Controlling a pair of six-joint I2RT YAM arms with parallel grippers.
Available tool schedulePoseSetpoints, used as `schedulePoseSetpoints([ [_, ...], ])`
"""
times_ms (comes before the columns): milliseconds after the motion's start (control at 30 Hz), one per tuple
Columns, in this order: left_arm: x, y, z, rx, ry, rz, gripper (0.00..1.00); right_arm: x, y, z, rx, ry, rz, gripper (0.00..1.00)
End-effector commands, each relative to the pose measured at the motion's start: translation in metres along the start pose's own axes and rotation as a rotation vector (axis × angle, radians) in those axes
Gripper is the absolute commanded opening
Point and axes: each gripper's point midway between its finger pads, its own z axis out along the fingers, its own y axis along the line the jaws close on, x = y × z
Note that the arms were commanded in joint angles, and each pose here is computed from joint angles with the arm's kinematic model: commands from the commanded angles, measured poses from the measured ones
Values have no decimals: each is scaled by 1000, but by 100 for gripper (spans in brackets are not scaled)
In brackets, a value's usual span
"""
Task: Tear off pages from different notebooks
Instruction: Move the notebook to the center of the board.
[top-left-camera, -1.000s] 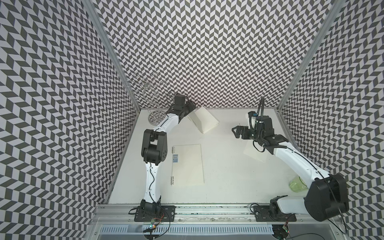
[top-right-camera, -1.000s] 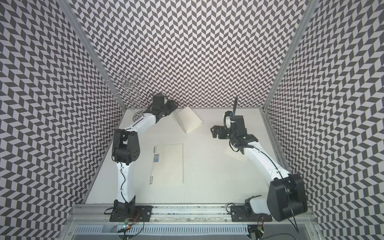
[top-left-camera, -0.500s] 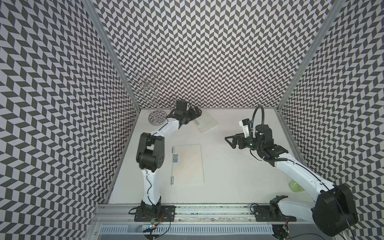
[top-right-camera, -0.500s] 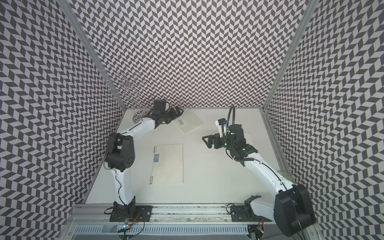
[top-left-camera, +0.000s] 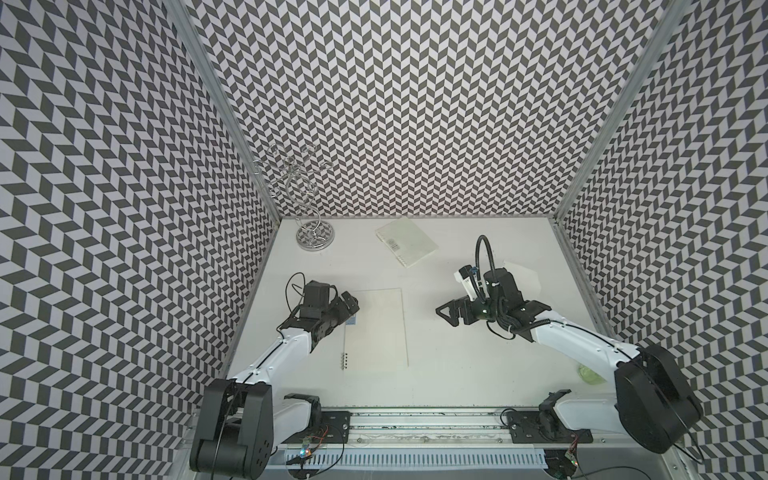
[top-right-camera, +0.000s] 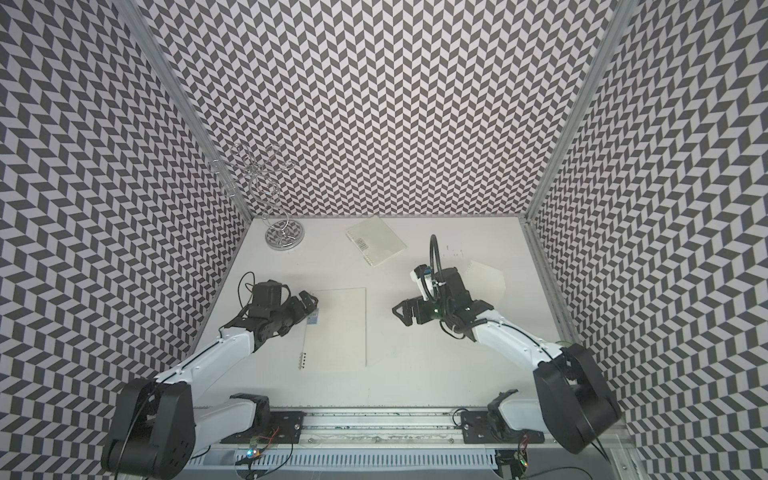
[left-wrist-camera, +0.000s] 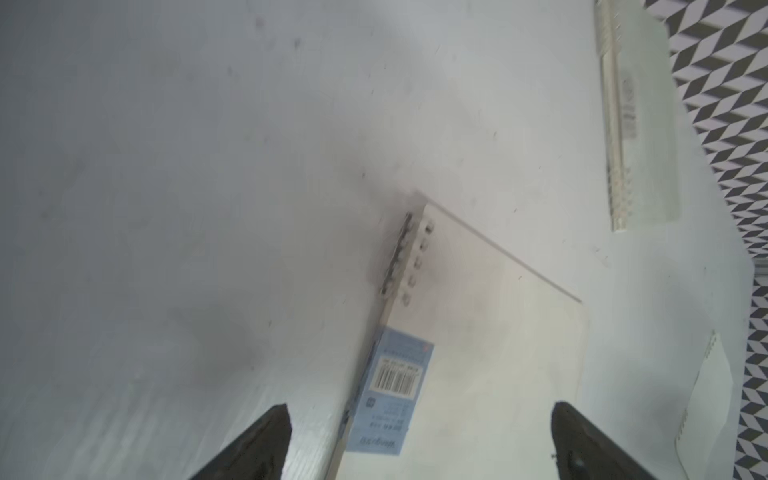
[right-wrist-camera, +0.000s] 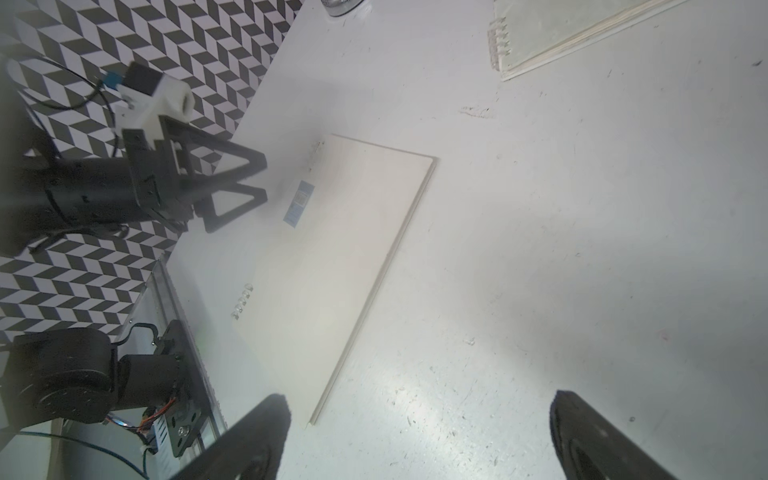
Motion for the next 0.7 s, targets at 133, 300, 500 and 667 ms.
schedulePoseSetpoints([
  [133, 18, -45, -5, 188, 45, 19, 99, 15, 17, 17, -51, 19, 31, 100],
  [300, 46, -62, 11, 184, 137, 43, 99, 25, 17, 21, -65, 43, 65, 100],
  [500, 35, -51, 3, 77, 91, 73, 99, 29, 14, 16, -40, 40, 57, 100],
  [667, 14, -20, -7, 15, 28, 51, 99, 31, 15, 18, -45, 42, 58, 100],
])
